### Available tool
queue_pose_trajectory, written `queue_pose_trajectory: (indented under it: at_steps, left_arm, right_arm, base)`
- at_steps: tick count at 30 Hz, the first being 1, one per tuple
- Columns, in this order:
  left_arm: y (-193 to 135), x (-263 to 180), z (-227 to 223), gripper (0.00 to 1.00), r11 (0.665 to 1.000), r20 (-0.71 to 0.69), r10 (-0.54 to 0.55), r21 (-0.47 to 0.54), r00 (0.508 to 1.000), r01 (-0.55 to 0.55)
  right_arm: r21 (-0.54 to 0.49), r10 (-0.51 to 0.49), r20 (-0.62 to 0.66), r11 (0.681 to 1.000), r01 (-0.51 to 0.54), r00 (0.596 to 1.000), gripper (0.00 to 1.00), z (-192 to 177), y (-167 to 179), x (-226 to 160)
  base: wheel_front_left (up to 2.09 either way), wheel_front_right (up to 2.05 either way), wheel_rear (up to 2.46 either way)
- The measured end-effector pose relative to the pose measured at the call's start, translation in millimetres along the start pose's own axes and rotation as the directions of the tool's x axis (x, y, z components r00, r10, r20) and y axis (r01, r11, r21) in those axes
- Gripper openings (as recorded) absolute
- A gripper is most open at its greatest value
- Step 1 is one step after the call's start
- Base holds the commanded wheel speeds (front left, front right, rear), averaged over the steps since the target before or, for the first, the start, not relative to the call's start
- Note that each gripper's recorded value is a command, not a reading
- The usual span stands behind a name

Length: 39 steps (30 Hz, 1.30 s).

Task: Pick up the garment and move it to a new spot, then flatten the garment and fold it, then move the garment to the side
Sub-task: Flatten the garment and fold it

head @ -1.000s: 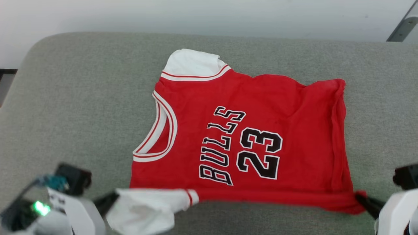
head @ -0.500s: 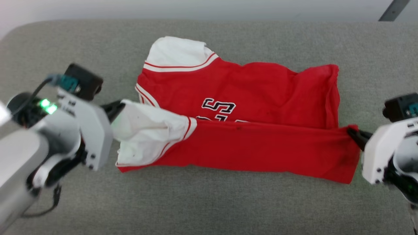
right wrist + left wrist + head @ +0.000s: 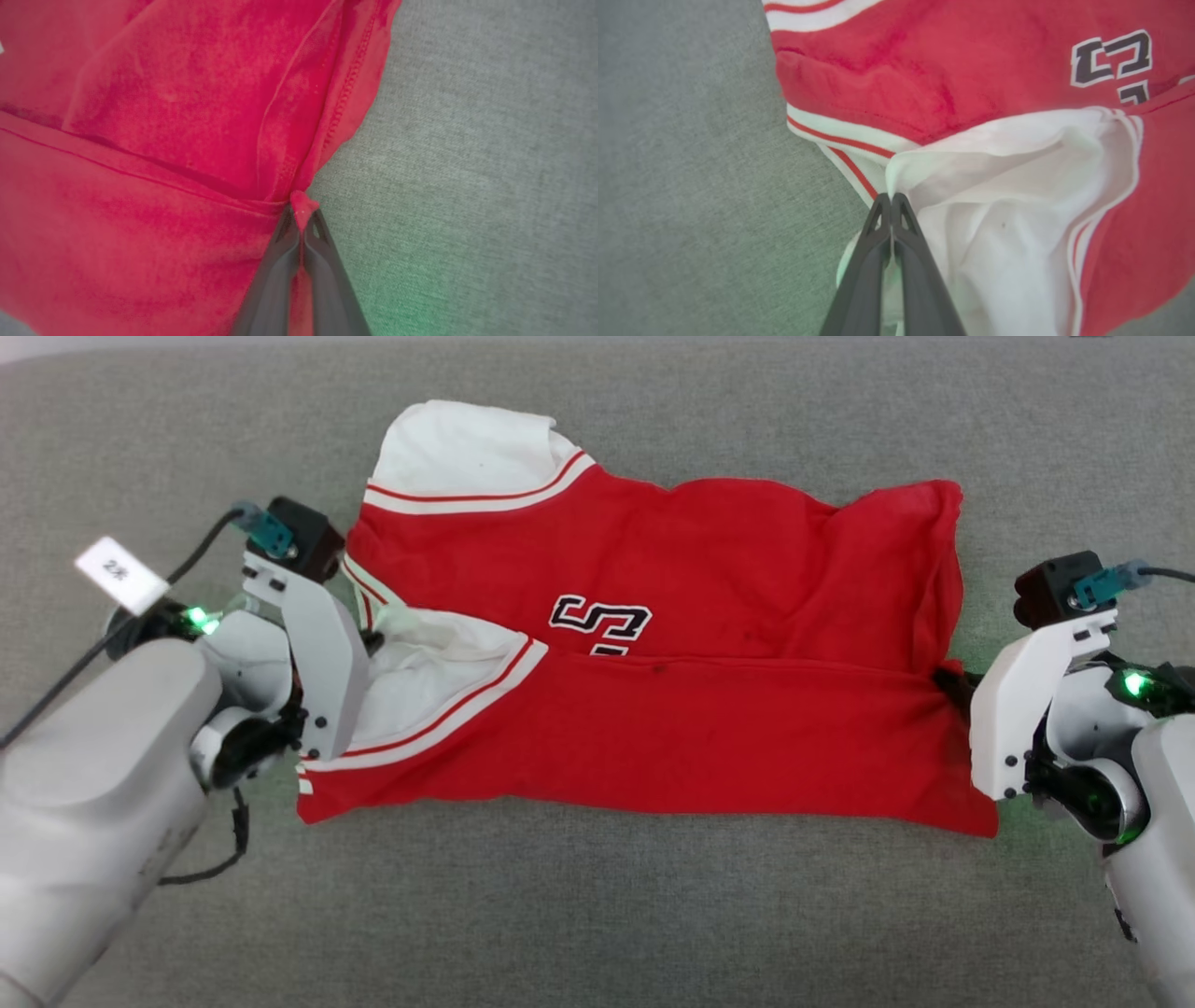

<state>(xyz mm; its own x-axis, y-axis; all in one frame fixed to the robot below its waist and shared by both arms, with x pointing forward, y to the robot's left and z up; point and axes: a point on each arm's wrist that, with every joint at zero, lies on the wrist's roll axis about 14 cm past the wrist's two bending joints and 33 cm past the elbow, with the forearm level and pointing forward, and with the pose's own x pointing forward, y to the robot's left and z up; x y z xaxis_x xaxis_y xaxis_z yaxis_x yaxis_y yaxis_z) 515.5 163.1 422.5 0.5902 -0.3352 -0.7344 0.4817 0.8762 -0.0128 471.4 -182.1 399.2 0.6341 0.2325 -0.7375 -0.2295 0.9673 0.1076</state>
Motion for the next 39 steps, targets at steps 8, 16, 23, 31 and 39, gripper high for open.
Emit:
queue_pose_trajectory:
  at_steps: [8,16,23,31,39]
  left_arm:
    - [0.9,12.8,-15.6,0.24,0.998,-0.082,-0.010,-0.067,0.997,0.005]
    - [4.6,-0.6,2.4,1.00,0.998,-0.040,0.003,-0.065,0.999,-0.006]
    - [12.0,-28.5,20.0,1.00,0.998,0.018,0.036,-0.051,0.999,-0.036]
    - [0.8,-63.3,17.5,1.00,0.997,0.019,0.041,-0.070,0.999,-0.039]
    - [-14.1,-93.6,-7.8,1.00,0.990,-0.071,0.040,-0.130,0.997,-0.049]
  right_arm:
    - [0.002,0.005,-0.027,1.000,-0.005,1.000,0.09,1.1,-1.2,6.9]
    - [-0.002,0.016,0.011,1.000,-0.016,1.000,1.00,12.4,1.2,1.0]
    - [-0.005,0.026,0.148,1.000,-0.026,0.989,1.00,36.5,5.1,-17.1]
    - [-0.022,-0.003,0.448,1.000,0.014,0.894,1.00,76.5,5.1,-56.9]
    - [-0.019,-0.043,0.674,0.997,0.075,0.737,1.00,96.2,11.0,-100.5]
  base:
    - [0.00,0.00,0.00]
    - [0.00,0.00,0.00]
    - [0.00,0.00,0.00]
    - [0.00,0.00,0.00]
    - [0.00,0.00,0.00]
